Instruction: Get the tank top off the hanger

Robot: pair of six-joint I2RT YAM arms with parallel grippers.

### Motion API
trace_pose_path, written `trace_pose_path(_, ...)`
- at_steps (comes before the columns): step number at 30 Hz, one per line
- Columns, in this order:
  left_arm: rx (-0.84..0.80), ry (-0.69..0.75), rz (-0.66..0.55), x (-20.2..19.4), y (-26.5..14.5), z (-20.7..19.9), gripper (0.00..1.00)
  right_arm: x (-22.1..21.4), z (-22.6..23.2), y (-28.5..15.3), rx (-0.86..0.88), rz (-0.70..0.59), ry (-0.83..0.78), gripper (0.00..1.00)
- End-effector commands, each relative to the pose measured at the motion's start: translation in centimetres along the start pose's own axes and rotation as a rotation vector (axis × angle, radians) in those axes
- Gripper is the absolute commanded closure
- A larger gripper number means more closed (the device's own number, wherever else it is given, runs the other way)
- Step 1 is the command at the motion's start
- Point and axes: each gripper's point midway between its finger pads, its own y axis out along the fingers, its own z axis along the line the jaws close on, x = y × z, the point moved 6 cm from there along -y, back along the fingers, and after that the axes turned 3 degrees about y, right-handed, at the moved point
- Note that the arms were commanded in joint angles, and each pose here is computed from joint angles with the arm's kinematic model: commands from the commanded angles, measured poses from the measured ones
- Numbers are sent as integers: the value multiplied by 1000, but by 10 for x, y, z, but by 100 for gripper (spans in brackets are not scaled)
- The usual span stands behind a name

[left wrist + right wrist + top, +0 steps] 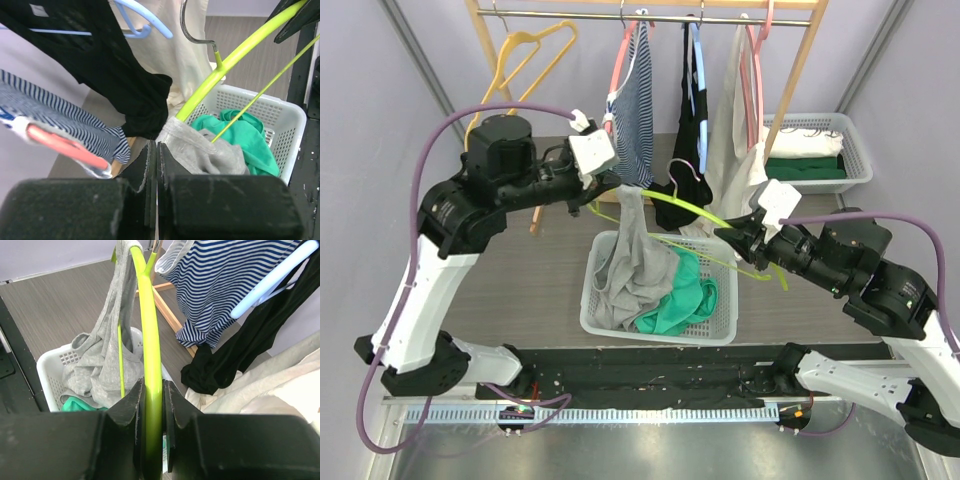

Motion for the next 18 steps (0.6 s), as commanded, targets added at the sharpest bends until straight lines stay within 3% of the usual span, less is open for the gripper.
trace_pose_path(1,49,58,-35,10,-17,5,100,16,-3,-6,-21,-83,11,99)
trace_pose_path(2,35,57,-33,8,-15,4,86,16,-3,-6,-20,-85,13,99)
trace_pose_path(3,11,61,-22,4,-14,1,65,17,-3,-6,-19,-87,14,99)
trace_pose_path(5,-29,52,-13,-1,-9,-4,37,18,-3,-7,-19,-88,14,99)
trace_pose_path(11,-59,33,2,-8,-2,-7,25,23,-3,-10,-16,-100,11,99)
trace_pose_path(18,-56,16,8,-9,4,-5,27,25,-2,-11,-3,-107,13,99)
